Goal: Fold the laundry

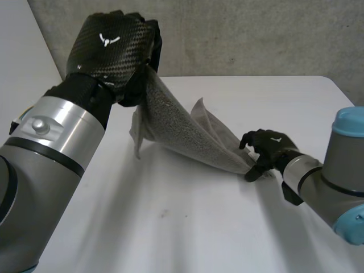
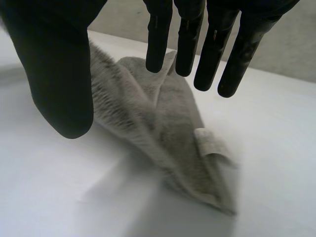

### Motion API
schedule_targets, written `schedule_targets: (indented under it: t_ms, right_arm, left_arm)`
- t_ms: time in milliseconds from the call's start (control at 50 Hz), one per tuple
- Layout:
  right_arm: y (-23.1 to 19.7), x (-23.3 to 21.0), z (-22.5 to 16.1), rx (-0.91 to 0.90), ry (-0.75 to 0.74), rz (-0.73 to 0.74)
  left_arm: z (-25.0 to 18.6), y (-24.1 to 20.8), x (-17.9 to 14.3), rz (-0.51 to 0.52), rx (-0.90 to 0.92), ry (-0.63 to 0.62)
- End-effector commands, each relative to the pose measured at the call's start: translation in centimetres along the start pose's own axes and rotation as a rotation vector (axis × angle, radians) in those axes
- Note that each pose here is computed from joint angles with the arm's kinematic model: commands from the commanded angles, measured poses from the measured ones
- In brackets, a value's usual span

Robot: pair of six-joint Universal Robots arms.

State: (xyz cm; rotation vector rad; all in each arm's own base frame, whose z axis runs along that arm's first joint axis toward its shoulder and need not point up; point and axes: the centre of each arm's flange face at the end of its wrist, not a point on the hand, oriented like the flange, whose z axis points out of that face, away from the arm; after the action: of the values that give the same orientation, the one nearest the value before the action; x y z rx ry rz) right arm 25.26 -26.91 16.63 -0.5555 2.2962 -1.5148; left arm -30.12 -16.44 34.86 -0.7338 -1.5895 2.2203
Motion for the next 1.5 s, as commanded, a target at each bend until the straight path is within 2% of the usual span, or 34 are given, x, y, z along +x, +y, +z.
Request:
schedule_targets:
  t_ms: [20,260,380,420,440,460,480,520,540,580,640,740,880,1020,1100,1200,1300,1500]
  right_arm:
    - [1.8,-2.0,0.1,-0.055,-0.054,0.019]
    - [2.4,-1.6,-0.3,-0.05,-0.042,0.012]
    - [1.2,-1.5,0.2,0.037,-0.035,-0.095]
    - [-2.6,-1.0,-0.9,0.158,0.001,-0.23]
    - [-2.6,-1.0,-0.9,0.158,0.001,-0.231]
    - [-5.8,-0.7,-2.3,0.256,0.035,-0.32]
    - [-5.8,-0.7,-2.3,0.257,0.035,-0.321]
    - [-10.7,-0.6,-5.6,0.402,0.111,-0.507]
    - [-10.8,-0.6,-5.6,0.402,0.112,-0.508]
    - [-14.1,-1.2,-8.3,0.488,0.159,-0.622]
    - [-15.6,-1.5,-9.9,0.49,0.158,-0.642]
    - [-15.5,-1.6,-10.6,0.38,0.12,-0.65]
    - [-14.4,-1.7,-9.8,0.305,0.107,-0.697]
    - [-9.0,-0.8,-6.6,0.042,0.031,-0.787]
    - [-7.9,-0.7,-5.5,0.005,0.014,-0.803]
    - [-6.3,-0.4,-3.3,-0.017,0.003,-0.748]
    - [-4.5,1.3,-2.1,-0.069,0.025,-0.569]
    - [-3.6,3.4,-1.5,-0.103,0.068,-0.523]
  left_arm:
    - [0.3,-1.2,-0.1,-0.002,0.024,-0.003]
    - [0.3,-1.4,-0.3,0.001,0.02,-0.005]
    - [0.1,-1.9,-0.8,0.003,0.032,-0.019]
    - [0.2,-1.8,-1.0,0.007,0.027,-0.027]
    - [0.3,-1.5,-1.5,0.014,0.019,-0.042]
    - [0.4,-1.2,-2.1,0.027,0.007,-0.06]
    - [0.4,-1.2,-2.1,0.027,0.007,-0.06]
    - [0.5,-0.7,-2.9,0.067,-0.029,-0.08]
    - [0.5,-0.7,-3.0,0.068,-0.03,-0.08]
    - [0.6,0.0,-3.8,0.117,-0.066,-0.102]
    - [0.6,0.4,-4.1,0.13,-0.083,-0.109]
    - [0.5,2.9,-4.8,0.148,-0.163,-0.126]
    - [0.3,5.4,-4.3,0.149,-0.244,-0.1]
    - [-0.3,8.9,-3.4,0.16,-0.391,-0.047]
    - [-0.4,11.6,-2.7,0.167,-0.48,-0.01]
    - [-0.4,13.6,-2.2,0.164,-0.538,0.01]
    - [-0.6,14.4,-2.0,0.155,-0.56,0.015]
    - [-0.8,14.6,-2.1,0.154,-0.567,0.01]
